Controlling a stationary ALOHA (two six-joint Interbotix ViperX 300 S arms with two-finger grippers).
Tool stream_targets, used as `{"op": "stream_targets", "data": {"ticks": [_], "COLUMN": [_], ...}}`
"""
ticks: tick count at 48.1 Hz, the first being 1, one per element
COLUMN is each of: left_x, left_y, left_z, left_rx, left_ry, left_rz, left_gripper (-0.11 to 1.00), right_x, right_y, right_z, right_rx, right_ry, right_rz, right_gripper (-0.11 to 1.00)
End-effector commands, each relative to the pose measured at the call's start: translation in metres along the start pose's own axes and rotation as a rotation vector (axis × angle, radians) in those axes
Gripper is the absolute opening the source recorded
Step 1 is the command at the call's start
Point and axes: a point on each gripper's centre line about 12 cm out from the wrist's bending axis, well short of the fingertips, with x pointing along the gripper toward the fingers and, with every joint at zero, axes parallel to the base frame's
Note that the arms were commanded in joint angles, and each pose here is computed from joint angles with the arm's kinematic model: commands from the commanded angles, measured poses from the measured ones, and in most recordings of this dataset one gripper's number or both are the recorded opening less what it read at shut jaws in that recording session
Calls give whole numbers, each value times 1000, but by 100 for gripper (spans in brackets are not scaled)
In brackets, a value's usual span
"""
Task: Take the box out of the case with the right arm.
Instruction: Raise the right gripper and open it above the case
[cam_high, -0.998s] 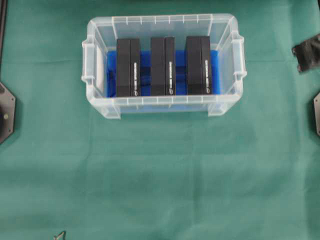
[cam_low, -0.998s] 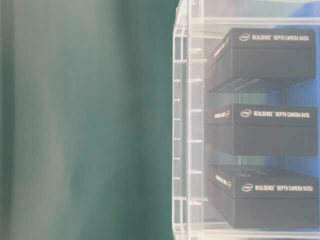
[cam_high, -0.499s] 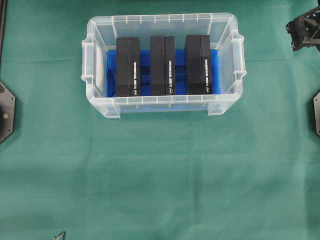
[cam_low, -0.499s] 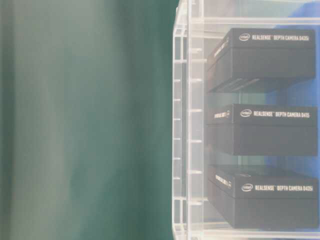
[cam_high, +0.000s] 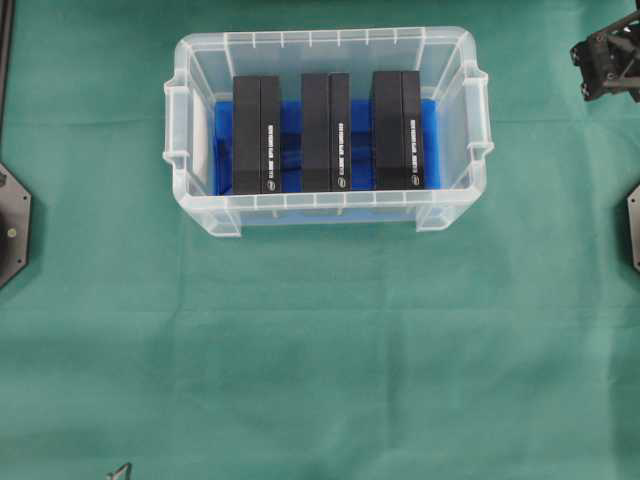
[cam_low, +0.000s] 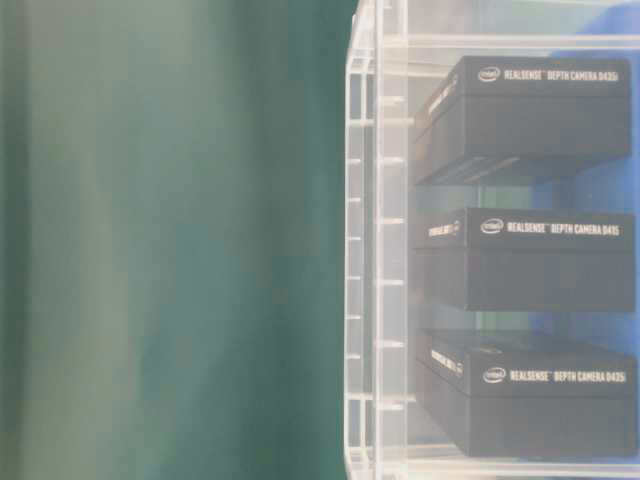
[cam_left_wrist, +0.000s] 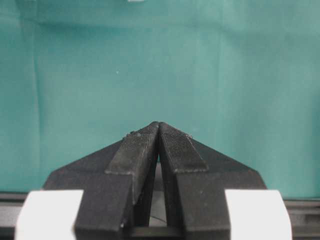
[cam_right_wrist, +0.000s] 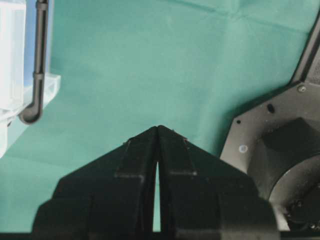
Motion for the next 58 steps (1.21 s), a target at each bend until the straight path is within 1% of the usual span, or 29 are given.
{"op": "stream_targets", "data": {"ticks": [1,5,13,16,18,25,52,58], "left_x": [-6,-6,-6,-6,-6,-6,-7,-7], "left_y": [-1,-1,-1,-1,-1,-1,-1,-1], "left_z": [5,6,5,5,5,5,2,2], "left_rx": [1,1,1,1,1,1,1,1], "left_ry": [-21,-24,-23,-21,-23,-24,0,0], "left_rz": [-4,-4,-4,-4,-4,-4,-1,-1], "left_gripper": [0,0,0,0,0,0,0,0], "right_x": [-2,-1,-1,-1,-1,-1,-1,-1], "right_y": [0,-1,-1,-2,-2,-2,-2,0], "right_z": [2,2,3,4,4,4,3,4], "right_rx": [10,15,40,43,47,61,64,74], "right_ry": [-11,-11,-19,-24,-24,-27,-23,-20], "right_rz": [11,3,-5,-13,-13,-12,-10,-9], "right_gripper": [7,28,78,91,95,94,94,94]}}
